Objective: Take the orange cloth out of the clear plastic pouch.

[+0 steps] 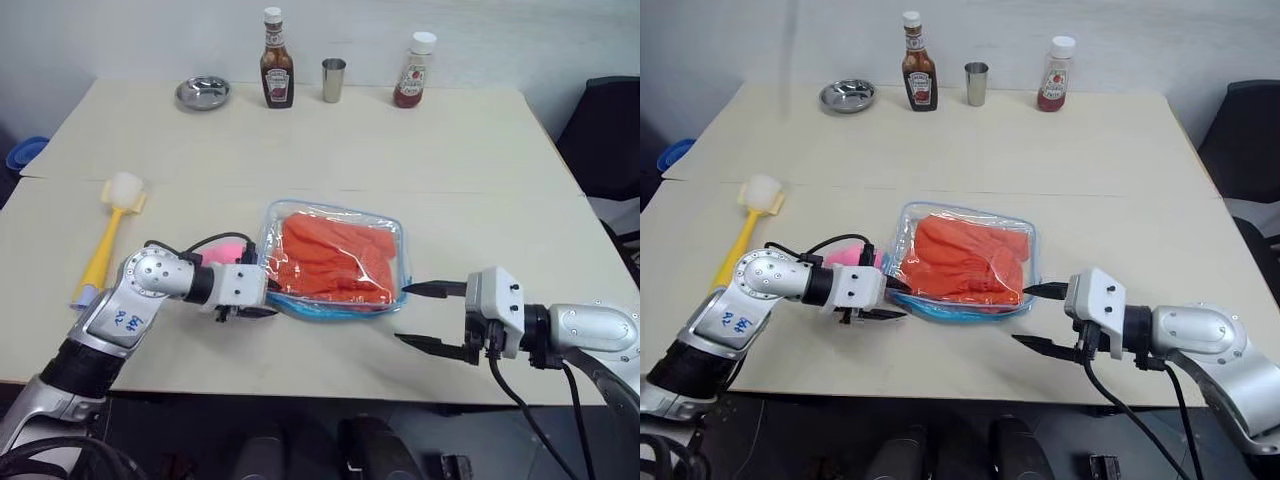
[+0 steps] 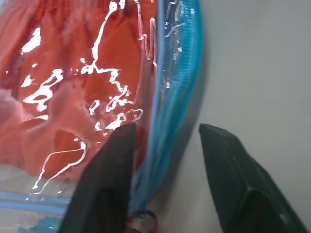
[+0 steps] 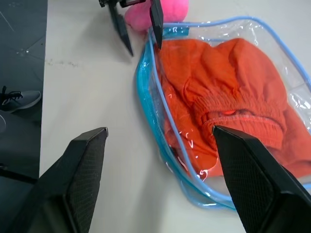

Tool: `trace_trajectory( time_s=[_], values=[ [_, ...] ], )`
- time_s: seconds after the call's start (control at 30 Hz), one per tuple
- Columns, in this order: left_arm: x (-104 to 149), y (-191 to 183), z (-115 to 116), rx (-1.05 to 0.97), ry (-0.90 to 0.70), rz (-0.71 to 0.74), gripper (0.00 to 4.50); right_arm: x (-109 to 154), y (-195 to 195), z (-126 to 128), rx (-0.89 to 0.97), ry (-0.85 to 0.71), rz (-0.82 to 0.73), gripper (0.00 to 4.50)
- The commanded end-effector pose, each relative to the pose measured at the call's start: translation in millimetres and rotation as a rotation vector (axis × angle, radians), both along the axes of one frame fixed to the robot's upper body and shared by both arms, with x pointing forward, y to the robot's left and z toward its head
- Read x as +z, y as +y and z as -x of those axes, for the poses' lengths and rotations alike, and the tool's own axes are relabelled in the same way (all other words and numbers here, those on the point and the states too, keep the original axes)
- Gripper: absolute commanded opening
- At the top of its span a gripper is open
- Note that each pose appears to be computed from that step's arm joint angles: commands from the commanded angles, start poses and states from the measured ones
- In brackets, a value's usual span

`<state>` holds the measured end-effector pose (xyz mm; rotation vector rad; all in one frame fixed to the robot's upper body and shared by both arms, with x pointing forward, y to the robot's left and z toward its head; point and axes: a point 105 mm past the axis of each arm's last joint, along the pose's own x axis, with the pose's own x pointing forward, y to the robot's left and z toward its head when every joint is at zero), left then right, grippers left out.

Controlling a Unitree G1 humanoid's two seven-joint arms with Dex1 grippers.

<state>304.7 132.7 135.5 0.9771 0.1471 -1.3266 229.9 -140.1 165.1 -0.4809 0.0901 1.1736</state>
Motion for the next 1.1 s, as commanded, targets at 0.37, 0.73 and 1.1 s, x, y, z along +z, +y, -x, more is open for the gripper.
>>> trace_trajectory(
  time_s=[0.37, 0.73, 1.1],
  values=[
    [40, -33, 11, 0.05, 0.259, 0.427, 0.01, -3, 8, 7, 0.023, -0.022, 0.011, 3.59],
    [44, -49, 17, 0.145, 0.358, 0.591, 0.0, -18, 30, -40, -0.034, -0.165, 0.069, 0.97],
    [43, -59, 16, 0.139, 0.355, 0.59, 0.0, -33, 55, -66, -0.009, -0.383, 0.199, 0.97]
  ],
)
